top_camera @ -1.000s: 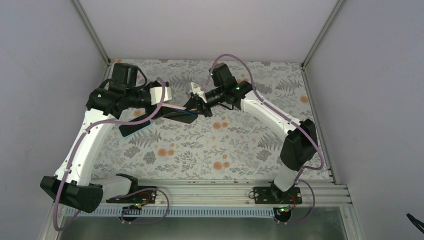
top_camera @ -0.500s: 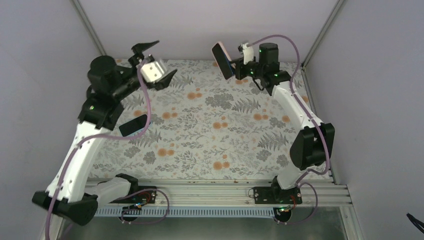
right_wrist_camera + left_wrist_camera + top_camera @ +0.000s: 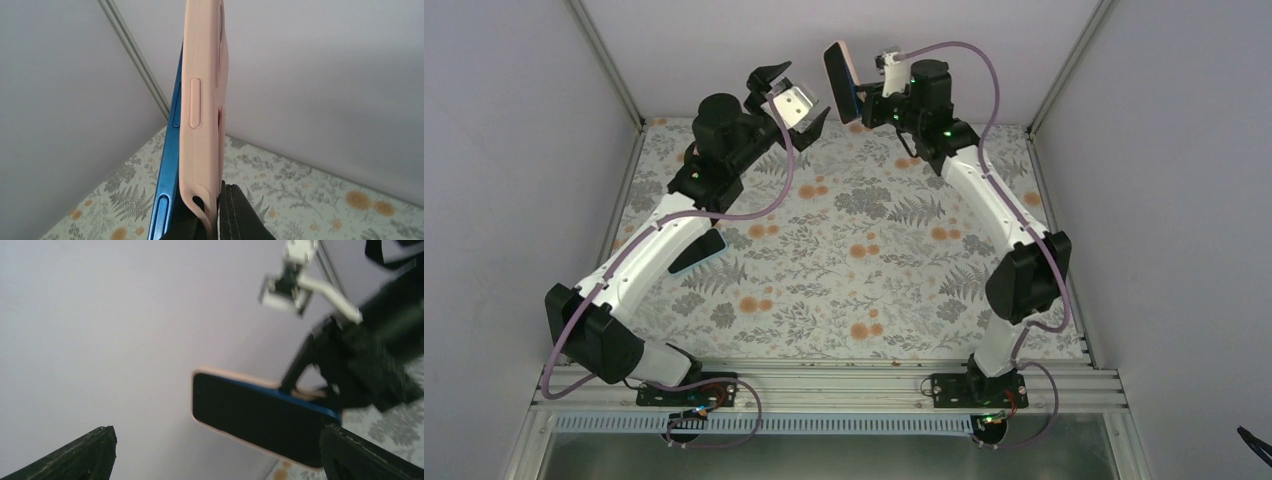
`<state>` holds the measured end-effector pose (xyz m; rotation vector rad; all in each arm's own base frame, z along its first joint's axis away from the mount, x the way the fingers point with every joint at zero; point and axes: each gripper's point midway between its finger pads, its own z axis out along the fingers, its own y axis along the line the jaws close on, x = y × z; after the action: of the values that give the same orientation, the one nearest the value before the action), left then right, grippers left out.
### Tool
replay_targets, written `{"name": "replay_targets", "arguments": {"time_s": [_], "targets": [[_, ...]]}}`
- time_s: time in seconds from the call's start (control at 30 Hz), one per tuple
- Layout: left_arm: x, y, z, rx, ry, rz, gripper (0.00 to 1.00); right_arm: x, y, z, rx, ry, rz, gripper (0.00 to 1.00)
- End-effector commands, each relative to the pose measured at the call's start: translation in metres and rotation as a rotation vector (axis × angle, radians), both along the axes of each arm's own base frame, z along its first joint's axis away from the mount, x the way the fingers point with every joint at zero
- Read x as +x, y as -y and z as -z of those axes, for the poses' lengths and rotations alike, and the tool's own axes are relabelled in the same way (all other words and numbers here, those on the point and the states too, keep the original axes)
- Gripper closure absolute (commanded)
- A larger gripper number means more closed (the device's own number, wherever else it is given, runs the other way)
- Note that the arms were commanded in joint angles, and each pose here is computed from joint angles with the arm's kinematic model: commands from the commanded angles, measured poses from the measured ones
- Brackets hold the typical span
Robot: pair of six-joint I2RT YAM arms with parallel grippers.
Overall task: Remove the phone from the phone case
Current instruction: Remove the phone case from the phone.
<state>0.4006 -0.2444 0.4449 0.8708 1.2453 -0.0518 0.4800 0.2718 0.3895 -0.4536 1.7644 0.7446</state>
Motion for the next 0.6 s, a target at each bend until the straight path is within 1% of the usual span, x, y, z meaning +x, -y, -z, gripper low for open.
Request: {"name": "replay_targets", "arguments": {"time_s": [0.0,0.17,0.4,0.57], "targets": [[0.008,0.001,-0.018,-0.094,0.068,-0.021,0.0,0.007,-0.008,-0.019,0.072,0.022,-0.003,0.97],[0.024,0.021,0.007,-0.044,0.019,0.012,0.0,0.012,-0.017,-0.02,0.092,0.015,-0.04,0.97],[0.049,0.031,0.046,0.002,-0.048,-0.009,0.01,0.015,-0.028,-0.022,0.123,0.015,-0.095,0.97],[0.058,0.031,0.049,-0.012,-0.042,-0.031,0.02,0.02,-0.035,-0.019,0.142,0.004,-0.124,0.97]]}}
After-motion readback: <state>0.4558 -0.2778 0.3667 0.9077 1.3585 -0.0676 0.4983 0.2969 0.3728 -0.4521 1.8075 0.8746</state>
